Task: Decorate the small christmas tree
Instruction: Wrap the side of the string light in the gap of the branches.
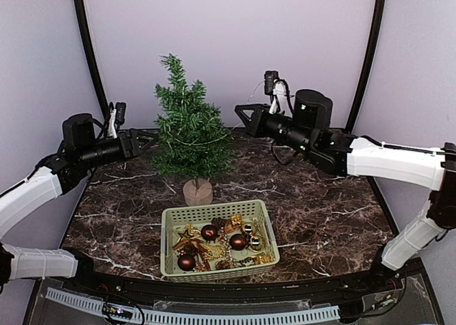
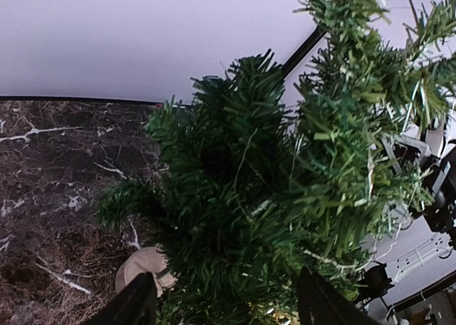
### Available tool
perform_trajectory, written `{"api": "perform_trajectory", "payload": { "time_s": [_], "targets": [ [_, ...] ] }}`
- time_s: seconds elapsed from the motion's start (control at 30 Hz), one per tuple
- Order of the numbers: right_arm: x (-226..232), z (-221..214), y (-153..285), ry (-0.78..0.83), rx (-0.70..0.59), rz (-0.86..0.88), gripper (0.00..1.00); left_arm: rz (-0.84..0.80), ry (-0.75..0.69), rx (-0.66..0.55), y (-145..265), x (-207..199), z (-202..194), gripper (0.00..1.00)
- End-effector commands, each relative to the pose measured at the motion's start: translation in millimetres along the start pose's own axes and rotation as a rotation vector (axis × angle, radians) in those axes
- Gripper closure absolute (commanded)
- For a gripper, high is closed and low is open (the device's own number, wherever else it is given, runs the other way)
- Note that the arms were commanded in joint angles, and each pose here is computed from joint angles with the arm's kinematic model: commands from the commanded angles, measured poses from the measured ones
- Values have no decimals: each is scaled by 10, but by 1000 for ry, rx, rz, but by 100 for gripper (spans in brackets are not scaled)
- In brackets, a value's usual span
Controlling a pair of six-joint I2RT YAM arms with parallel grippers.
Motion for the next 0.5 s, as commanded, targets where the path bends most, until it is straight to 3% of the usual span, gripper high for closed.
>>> {"api": "perform_trajectory", "payload": {
  "time_s": [0.0, 0.3, 0.47],
  "targets": [
    [-77, 78, -273, 32, -5, 54, 100, 55, -3, -2, 118, 53, -134, 25],
    [-117, 194, -624, 59, 1, 130, 100, 96, 68, 58, 179, 168, -451, 18],
    [-189, 258, -762, 37, 10, 145, 100, 29, 139, 64, 132, 145, -580, 14]
  ]
}}
Point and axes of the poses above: each gripper's point midway between its finger pads, its own y axis back along the fingers, its own x axis along the line the jaws close on, z = x × y, the point moved 3 cm from there along y, back along the fingers, and after that the axes turned 8 degrees about -y, right-handed, at the moved point
